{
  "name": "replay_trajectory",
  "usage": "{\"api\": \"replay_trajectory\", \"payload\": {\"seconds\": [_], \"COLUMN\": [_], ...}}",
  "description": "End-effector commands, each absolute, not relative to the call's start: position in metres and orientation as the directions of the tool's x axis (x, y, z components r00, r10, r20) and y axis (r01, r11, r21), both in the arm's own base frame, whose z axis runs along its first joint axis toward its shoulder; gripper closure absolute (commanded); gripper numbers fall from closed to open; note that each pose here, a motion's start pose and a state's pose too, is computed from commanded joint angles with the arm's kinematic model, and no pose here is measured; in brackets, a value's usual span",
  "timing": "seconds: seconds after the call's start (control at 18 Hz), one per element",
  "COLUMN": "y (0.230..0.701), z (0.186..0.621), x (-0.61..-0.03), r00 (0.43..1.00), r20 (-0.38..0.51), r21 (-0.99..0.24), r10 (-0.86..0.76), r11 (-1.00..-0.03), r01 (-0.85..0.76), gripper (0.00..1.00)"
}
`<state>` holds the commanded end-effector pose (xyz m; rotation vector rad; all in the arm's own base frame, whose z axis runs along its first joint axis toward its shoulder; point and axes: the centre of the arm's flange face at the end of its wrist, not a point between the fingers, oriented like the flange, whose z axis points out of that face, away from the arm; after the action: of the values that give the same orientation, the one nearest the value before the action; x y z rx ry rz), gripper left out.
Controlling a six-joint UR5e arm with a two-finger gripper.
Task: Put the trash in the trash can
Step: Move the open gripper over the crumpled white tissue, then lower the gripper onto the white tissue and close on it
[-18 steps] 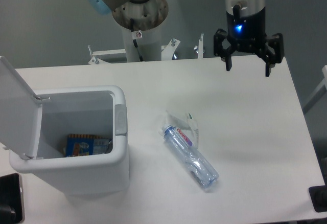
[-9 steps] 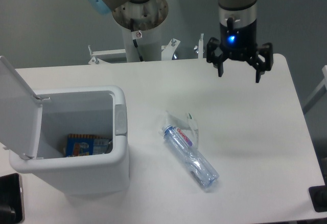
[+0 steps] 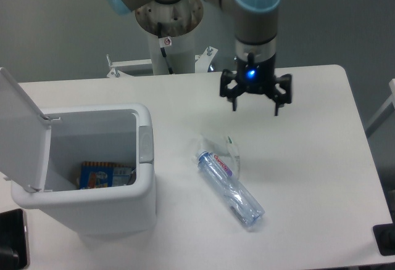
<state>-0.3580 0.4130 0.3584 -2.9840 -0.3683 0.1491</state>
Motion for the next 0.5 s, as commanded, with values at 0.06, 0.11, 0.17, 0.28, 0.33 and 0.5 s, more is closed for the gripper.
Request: {"api": "replay_trajectory", "payload": {"seconds": [0.06, 0.11, 0.17, 0.28, 0.33, 0.5], "y": [0.418, 0.425, 0.431, 0.433, 0.434, 0.438], "z": [0.349, 0.336, 0.324, 0.297, 0.295, 0.275], "x": [-0.356, -0.352, -0.345, -0.335, -0.334, -0.327], "r00": [0.958, 0.954, 0.955, 0.955, 0.951, 0.943], "r20": [-0.064, -0.045, -0.028, 0.003, 0.008, 0.032], "r21": [-0.131, -0.112, -0.091, -0.053, -0.052, -0.018], "r10": [0.279, 0.295, 0.296, 0.297, 0.308, 0.331], "r11": [-0.954, -0.951, -0.952, -0.954, -0.950, -0.943], "r01": [0.270, 0.289, 0.292, 0.297, 0.308, 0.331], "gripper": [0.00, 0.00, 0.00, 0.00, 0.00, 0.00]}}
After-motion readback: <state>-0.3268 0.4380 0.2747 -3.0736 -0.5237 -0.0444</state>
